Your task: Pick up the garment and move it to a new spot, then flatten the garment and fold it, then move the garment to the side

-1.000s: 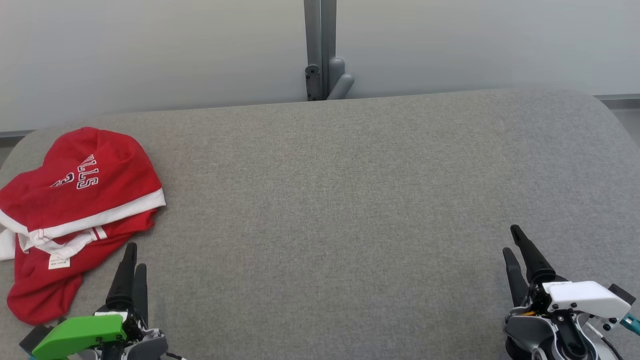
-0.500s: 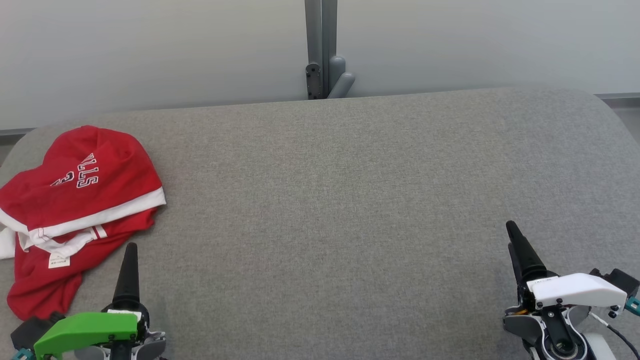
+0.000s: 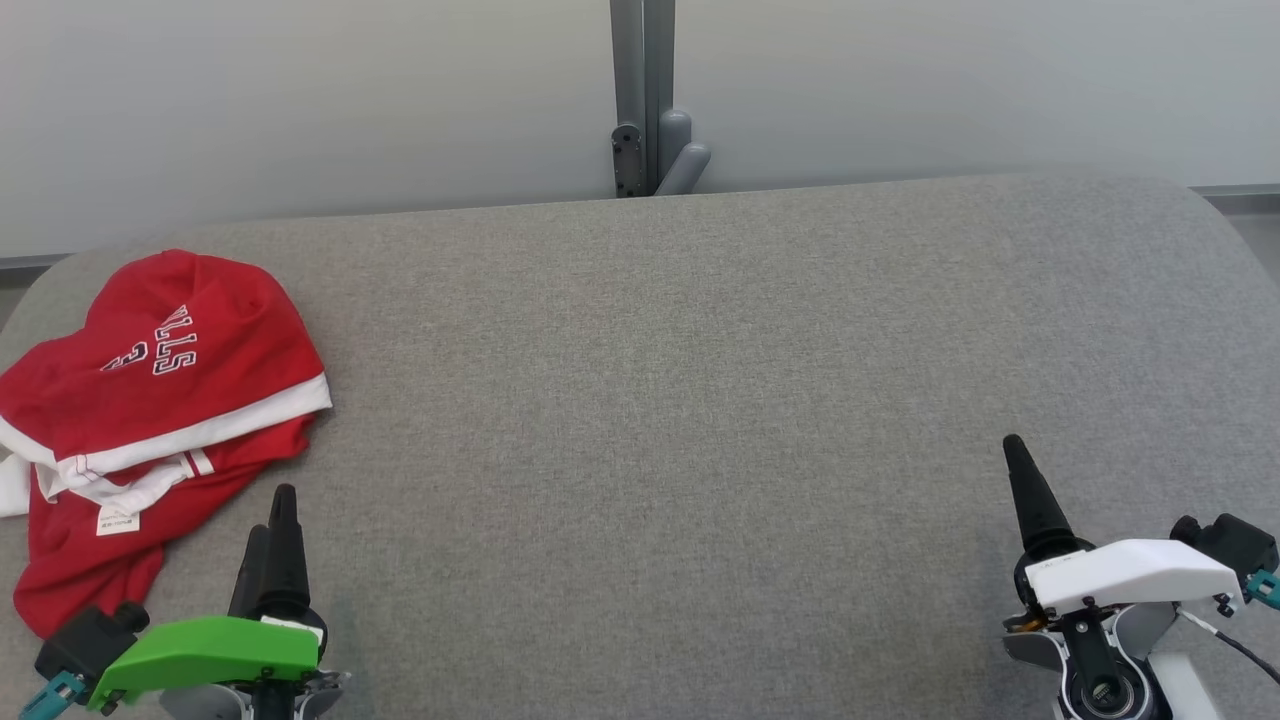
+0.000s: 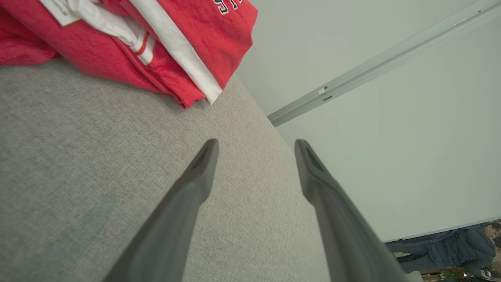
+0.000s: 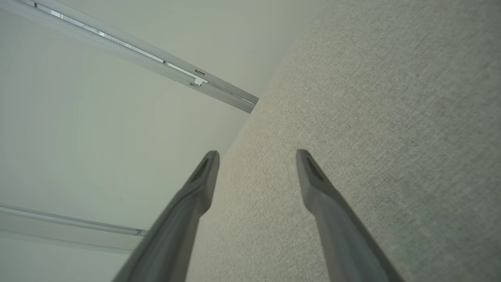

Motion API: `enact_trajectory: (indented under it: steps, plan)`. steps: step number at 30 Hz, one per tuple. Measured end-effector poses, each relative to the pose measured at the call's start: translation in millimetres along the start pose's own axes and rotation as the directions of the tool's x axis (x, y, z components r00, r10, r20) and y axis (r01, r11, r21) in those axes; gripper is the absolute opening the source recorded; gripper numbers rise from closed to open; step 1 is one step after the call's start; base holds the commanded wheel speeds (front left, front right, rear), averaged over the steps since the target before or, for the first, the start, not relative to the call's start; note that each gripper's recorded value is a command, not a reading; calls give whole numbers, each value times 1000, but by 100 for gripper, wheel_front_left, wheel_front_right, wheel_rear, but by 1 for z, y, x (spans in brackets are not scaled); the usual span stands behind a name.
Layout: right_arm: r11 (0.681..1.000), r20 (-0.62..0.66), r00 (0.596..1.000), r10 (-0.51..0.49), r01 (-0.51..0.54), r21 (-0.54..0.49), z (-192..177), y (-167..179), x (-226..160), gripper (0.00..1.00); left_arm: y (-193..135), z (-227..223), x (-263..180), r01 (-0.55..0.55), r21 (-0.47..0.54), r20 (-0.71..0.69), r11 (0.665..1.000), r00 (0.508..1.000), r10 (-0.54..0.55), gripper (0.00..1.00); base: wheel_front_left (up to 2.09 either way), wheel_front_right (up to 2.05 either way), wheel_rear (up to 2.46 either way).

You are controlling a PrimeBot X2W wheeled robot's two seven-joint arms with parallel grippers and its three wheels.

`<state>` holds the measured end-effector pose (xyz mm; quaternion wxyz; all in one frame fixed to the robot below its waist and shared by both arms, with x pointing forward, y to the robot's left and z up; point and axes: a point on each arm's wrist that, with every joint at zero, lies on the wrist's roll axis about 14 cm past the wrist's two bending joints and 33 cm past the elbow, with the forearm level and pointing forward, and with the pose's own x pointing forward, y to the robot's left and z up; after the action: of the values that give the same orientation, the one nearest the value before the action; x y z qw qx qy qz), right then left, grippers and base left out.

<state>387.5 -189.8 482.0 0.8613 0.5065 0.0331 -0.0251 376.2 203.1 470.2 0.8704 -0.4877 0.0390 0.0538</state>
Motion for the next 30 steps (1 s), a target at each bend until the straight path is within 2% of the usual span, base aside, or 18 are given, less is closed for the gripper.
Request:
enact_trajectory:
  steps: [17, 30]
  plan:
    - [975, 17, 1000, 17, -13, -222, 2, 3, 3, 100, 4, -9, 0, -13, 200, -6, 980, 1000, 15, 100, 0, 0, 0]
    - [923, 18, 999, 45, -35, -382, 0, 9, 3, 100, -2, -7, -1, 6, 375, 11, 927, 1000, -11, 100, 0, 0, 0]
